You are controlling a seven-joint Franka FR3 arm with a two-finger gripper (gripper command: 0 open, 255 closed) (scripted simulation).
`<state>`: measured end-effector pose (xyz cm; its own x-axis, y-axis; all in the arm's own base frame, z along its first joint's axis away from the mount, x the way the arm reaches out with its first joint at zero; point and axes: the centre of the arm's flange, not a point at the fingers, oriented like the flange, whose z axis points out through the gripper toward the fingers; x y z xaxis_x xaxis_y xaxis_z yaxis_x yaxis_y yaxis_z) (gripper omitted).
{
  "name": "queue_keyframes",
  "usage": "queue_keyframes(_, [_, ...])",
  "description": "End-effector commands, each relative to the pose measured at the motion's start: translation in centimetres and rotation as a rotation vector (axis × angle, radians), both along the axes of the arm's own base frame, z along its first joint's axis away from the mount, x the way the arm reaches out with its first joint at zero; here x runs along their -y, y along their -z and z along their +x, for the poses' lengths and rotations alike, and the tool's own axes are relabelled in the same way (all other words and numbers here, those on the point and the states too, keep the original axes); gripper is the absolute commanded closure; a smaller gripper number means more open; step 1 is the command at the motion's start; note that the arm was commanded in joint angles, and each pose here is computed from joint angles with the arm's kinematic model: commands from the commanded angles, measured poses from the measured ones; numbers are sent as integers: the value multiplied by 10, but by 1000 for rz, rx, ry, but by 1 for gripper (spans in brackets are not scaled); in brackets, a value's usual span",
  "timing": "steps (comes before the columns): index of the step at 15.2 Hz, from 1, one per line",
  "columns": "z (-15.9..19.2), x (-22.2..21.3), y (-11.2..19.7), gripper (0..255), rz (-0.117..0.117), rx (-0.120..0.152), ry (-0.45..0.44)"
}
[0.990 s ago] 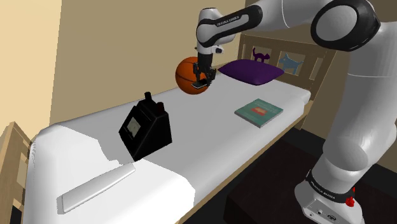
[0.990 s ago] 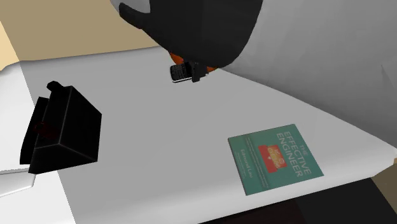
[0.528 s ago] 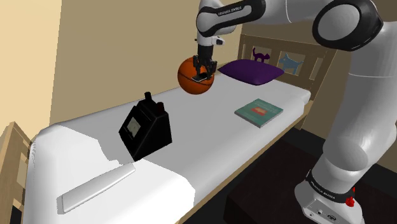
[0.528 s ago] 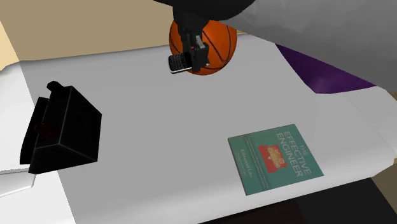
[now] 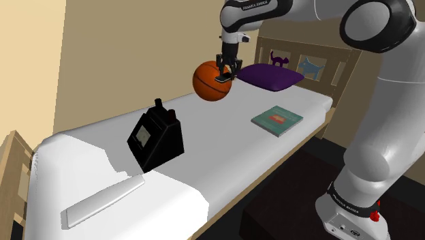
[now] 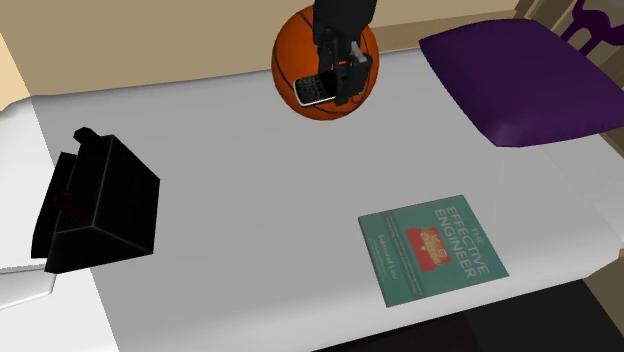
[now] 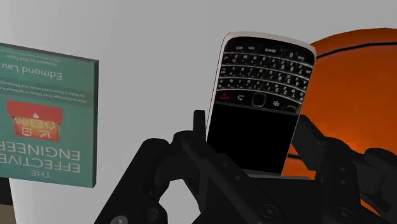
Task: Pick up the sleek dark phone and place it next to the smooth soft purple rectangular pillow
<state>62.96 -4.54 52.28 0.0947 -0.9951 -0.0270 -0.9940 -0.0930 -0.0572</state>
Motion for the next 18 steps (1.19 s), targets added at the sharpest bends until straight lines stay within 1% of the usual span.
queue_keyframes(1, [-6, 24, -1, 255, 0, 0, -2])
queue_keyframes(18, [-59, 242, -1, 255, 0, 0, -2])
